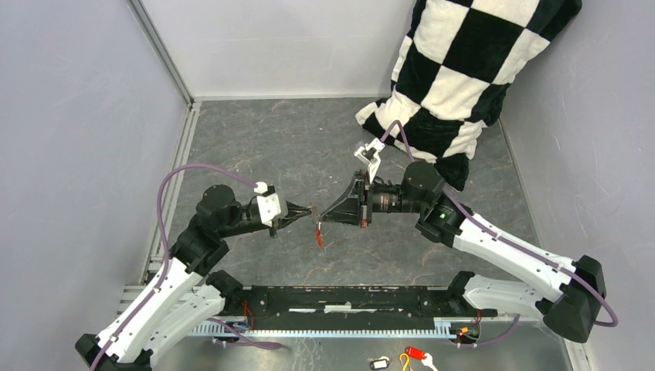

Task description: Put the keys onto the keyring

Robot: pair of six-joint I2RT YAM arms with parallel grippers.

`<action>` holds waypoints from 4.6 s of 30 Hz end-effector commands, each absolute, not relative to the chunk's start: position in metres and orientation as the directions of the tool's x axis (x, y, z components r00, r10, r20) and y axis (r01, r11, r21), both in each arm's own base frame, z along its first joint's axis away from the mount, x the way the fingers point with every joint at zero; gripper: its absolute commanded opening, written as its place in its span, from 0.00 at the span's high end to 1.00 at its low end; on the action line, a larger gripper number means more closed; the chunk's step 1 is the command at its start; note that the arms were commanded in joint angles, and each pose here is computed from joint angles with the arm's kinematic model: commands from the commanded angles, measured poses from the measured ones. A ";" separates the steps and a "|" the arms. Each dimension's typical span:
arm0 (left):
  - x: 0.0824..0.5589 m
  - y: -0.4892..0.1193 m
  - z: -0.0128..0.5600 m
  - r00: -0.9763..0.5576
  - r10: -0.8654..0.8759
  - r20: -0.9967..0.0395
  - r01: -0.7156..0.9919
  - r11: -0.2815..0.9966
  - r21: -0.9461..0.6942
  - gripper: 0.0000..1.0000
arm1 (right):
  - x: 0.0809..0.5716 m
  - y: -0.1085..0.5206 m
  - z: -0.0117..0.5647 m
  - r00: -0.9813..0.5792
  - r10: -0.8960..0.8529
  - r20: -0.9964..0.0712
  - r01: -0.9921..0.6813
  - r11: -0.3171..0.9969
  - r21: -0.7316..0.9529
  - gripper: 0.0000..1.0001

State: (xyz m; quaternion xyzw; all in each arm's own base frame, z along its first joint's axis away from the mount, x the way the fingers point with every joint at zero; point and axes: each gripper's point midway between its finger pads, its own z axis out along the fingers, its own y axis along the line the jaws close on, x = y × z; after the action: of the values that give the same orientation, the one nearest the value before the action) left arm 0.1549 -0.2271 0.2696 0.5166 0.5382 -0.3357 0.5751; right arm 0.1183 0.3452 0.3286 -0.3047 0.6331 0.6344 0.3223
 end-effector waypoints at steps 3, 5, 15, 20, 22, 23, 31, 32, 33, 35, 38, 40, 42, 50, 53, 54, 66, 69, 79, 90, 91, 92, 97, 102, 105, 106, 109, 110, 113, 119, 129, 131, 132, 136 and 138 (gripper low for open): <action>0.181 -0.224 0.277 0.293 0.182 -0.939 0.879 0.336 0.339 0.98 | 0.119 0.354 0.349 -0.621 0.096 -0.778 -0.783 -0.040 0.621 1.00; 0.182 -0.224 0.278 0.298 0.179 -0.938 0.875 0.342 0.343 0.98 | 0.124 0.356 0.343 -0.609 0.080 -0.789 -0.791 0.001 0.611 1.00; 0.165 -0.223 0.288 0.394 0.135 -0.909 0.861 0.291 0.417 0.98 | 0.141 0.358 0.304 -0.638 0.042 -0.769 -0.759 0.138 0.636 1.00; 0.162 -0.223 0.289 0.418 0.135 -0.899 0.856 0.274 0.439 0.98 | 0.147 0.360 0.303 -0.643 0.063 -0.764 -0.751 0.146 0.644 1.00; 0.162 -0.223 0.289 0.424 0.137 -0.895 0.854 0.269 0.445 0.98 | 0.146 0.361 0.304 -0.645 0.065 -0.762 -0.751 0.134 0.647 1.00; 0.162 -0.223 0.288 0.427 0.139 -0.893 0.853 0.266 0.449 0.98 | 0.147 0.362 0.305 -0.643 0.068 -0.763 -0.752 0.133 0.645 1.00; 0.158 -0.224 0.288 0.458 0.141 -0.878 0.844 0.241 0.479 0.98 | 0.152 0.364 0.304 -0.635 0.081 -0.768 -0.755 0.145 0.639 1.00; 0.158 -0.223 0.288 0.460 0.141 -0.877 0.843 0.240 0.481 0.98 | 0.153 0.364 0.304 -0.632 0.082 -0.770 -0.757 0.148 0.637 1.00; 0.158 -0.223 0.287 0.459 0.143 -0.877 0.844 0.238 0.480 0.98 | 0.154 0.364 0.303 -0.631 0.084 -0.771 -0.757 0.152 0.636 1.00; 0.157 -0.223 0.286 0.459 0.145 -0.877 0.845 0.235 0.481 0.98 | 0.156 0.365 0.305 -0.621 0.090 -0.779 -0.763 0.157 0.627 1.00; 0.157 -0.223 0.287 0.460 0.143 -0.876 0.844 0.234 0.482 0.98 | 0.158 0.366 0.307 -0.612 0.097 -0.785 -0.769 0.159 0.619 1.00; 0.157 -0.223 0.288 0.461 0.142 -0.876 0.845 0.233 0.482 0.98 | 0.159 0.366 0.307 -0.606 0.102 -0.789 -0.772 0.163 0.614 1.00; 0.157 -0.223 0.287 0.460 0.142 -0.876 0.845 0.233 0.482 0.98 | 0.161 0.365 0.307 -0.604 0.110 -0.790 -0.771 0.170 0.613 1.00; 0.157 -0.224 0.287 0.459 0.145 -0.877 0.846 0.229 0.481 0.98 | 0.163 0.365 0.308 -0.597 0.122 -0.793 -0.773 0.175 0.609 1.00; 0.157 -0.224 0.287 0.457 0.147 -0.877 0.847 0.227 0.480 0.98 | 0.163 0.365 0.310 -0.593 0.129 -0.795 -0.776 0.172 0.606 1.00; 0.157 -0.224 0.286 0.456 0.149 -0.878 0.848 0.226 0.479 0.98 | 0.163 0.365 0.312 -0.590 0.132 -0.796 -0.778 0.170 0.605 1.00; 0.157 -0.223 0.280 0.455 0.176 -0.873 0.850 0.206 0.485 0.98 | 0.165 0.364 0.315 -0.580 0.145 -0.802 -0.782 0.176 0.597 1.00; 0.157 -0.223 0.278 0.454 0.182 -0.872 0.851 0.201 0.485 0.98 | 0.165 0.364 0.315 -0.578 0.142 -0.803 -0.784 0.173 0.596 1.00; 0.157 -0.223 0.275 0.450 0.188 -0.873 0.854 0.196 0.482 0.98 | 0.164 0.365 0.314 -0.578 0.136 -0.805 -0.787 0.169 0.594 1.00; 0.158 -0.223 0.274 0.437 0.202 -0.876 0.860 0.191 0.473 0.98 | 0.160 0.372 0.316 -0.573 0.126 -0.810 -0.796 0.149 0.587 1.00; 0.158 -0.223 0.274 0.433 0.205 -0.878 0.862 0.189 0.470 0.98 | 0.159 0.373 0.316 -0.572 0.122 -0.811 -0.798 0.147 0.585 1.00; 0.158 -0.223 0.273 0.429 0.207 -0.879 0.864 0.188 0.467 0.98 | 0.159 0.374 0.316 -0.570 0.118 -0.813 -0.800 0.147 0.582 1.00; 0.160 -0.223 0.274 0.420 0.213 -0.882 0.866 0.196 0.459 0.98 | 0.154 0.379 0.316 -0.552 0.091 -0.829 -0.815 0.151 0.560 1.00; 0.162 -0.223 0.274 0.401 0.215 -0.891 0.872 0.207 0.443 0.98 | 0.151 0.382 0.316 -0.538 0.076 -0.839 -0.825 0.157 0.543 0.99; 0.163 -0.223 0.274 0.392 0.218 -0.894 0.874 0.214 0.436 0.98 | 0.151 0.382 0.317 -0.523 0.064 -0.850 -0.833 0.172 0.526 1.00; 0.164 -0.223 0.274 0.389 0.219 -0.895 0.875 0.216 0.433 0.98 | 0.151 0.382 0.316 -0.520 0.060 -0.852 -0.835 0.175 0.522 1.00; 0.165 -0.224 0.274 0.375 0.220 -0.901 0.880 0.222 0.420 0.98 | 0.151 0.384 0.315 -0.504 0.043 -0.863 -0.844 0.190 0.502 1.00; 0.166 -0.224 0.274 0.367 0.221 -0.904 0.882 0.225 0.413 0.98 | 0.150 0.384 0.314 -0.497 0.034 -0.867 -0.847 0.195 0.494 1.00; 0.168 -0.225 0.277 0.348 0.219 -0.912 0.888 0.234 0.395 0.98 | 0.149 0.388 0.310 -0.479 0.000 -0.878 -0.857 0.216 0.468 1.00; 0.168 -0.226 0.283 0.330 0.205 -0.922 0.895 0.242 0.374 0.98 | 0.152 0.392 0.297 -0.463 -0.057 -0.885 -0.860 0.269 0.433 1.00; 0.163 -0.226 0.286 0.350 0.182 -0.919 0.891 0.239 0.387 0.98 | 0.143 0.392 0.294 -0.445 -0.131 -0.886 -0.883 0.229 0.410 1.00; 0.158 -0.226 0.291 0.380 0.150 -0.913 0.884 0.232 0.406 0.98 | 0.138 0.396 0.300 -0.434 -0.138 -0.890 -0.893 0.193 0.406 0.99; 0.155 -0.227 0.293 0.390 0.133 -0.911 0.884 0.225 0.411 0.98 | 0.136 0.397 0.303 -0.433 -0.138 -0.891 -0.896 0.179 0.407 0.97; 0.151 -0.230 0.304 0.389 0.079 -0.918 0.890 0.226 0.396 0.98 | 0.131 0.399 0.310 -0.431 -0.150 -0.890 -0.900 0.147 0.411 0.93; 0.155 -0.232 0.308 0.384 0.066 -0.921 0.890 0.242 0.388 0.98 | 0.130 0.399 0.312 -0.439 -0.155 -0.885 -0.896 0.143 0.419 0.92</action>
State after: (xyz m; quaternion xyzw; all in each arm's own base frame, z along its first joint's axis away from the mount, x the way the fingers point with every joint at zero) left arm 0.1582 -0.2221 0.2676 0.5458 0.5049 -0.2928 0.6011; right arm 0.1366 0.3937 0.2973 -0.3758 0.6847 0.5106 0.3596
